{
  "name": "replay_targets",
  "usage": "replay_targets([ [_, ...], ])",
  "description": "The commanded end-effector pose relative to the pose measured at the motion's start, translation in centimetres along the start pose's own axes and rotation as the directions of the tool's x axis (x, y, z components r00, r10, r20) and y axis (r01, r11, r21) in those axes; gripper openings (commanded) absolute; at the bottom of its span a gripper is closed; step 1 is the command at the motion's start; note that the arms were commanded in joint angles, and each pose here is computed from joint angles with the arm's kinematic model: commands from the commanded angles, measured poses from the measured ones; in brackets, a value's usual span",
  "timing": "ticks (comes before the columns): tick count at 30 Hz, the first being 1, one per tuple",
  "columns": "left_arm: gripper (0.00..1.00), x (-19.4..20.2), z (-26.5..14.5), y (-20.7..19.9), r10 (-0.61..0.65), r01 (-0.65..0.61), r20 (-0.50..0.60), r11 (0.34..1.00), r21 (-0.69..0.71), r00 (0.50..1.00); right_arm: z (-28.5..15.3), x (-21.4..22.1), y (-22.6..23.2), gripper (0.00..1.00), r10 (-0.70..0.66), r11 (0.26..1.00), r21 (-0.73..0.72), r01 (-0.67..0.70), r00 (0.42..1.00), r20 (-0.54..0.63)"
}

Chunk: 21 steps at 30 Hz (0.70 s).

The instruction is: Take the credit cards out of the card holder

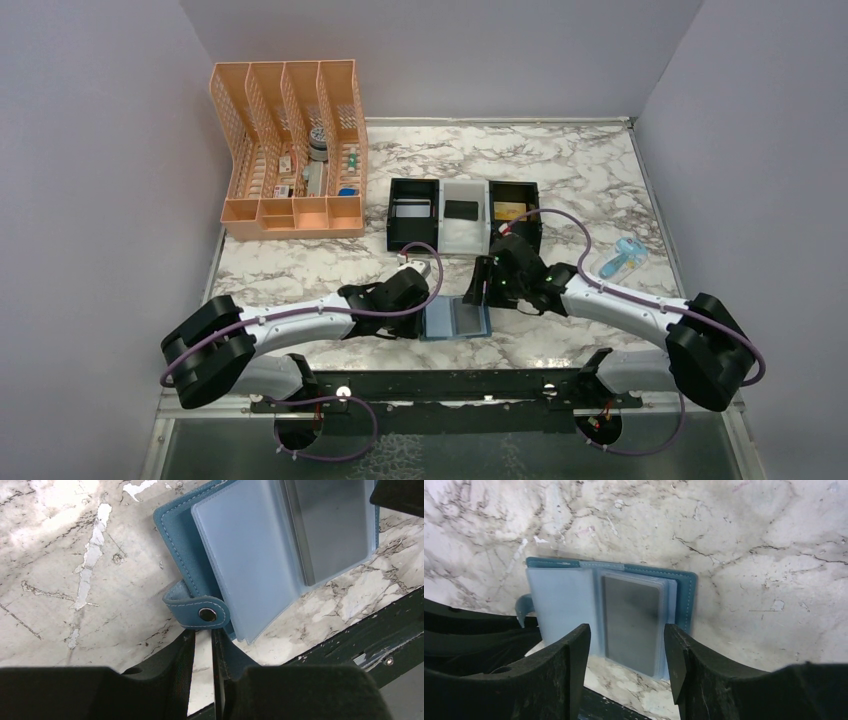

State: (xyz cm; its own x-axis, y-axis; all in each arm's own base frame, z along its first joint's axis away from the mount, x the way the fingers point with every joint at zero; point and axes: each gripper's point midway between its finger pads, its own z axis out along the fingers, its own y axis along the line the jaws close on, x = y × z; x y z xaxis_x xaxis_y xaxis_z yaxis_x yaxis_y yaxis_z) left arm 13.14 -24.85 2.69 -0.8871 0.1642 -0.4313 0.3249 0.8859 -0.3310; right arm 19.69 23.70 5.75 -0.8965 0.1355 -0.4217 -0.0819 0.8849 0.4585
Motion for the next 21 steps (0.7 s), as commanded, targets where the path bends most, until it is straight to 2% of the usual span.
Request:
replay_targets([
  [1, 0.21, -0.2, 0.3, 0.0, 0.016, -0.016, 0.014, 1.0, -0.007, 1.0, 0.2, 0.3, -0.3, 0.55, -0.03, 0.999, 0.01, 0.031, 0.999, -0.022],
  [8, 0.2, 0.0, 0.4, 0.0, 0.015, -0.015, 0.002, 1.0, -0.008, 1.0, 0.6, 1.1, 0.6, 0.52, -0.024, 0.998, -0.055, 0.021, 0.999, -0.048],
  [21, 0.2, 0.0, 0.4, -0.1, 0.016, -0.016, 0.0, 1.0, -0.005, 1.0, 1.6, 1.9, 0.1, 0.52, -0.02, 0.999, -0.037, 0.017, 0.996, -0.091],
])
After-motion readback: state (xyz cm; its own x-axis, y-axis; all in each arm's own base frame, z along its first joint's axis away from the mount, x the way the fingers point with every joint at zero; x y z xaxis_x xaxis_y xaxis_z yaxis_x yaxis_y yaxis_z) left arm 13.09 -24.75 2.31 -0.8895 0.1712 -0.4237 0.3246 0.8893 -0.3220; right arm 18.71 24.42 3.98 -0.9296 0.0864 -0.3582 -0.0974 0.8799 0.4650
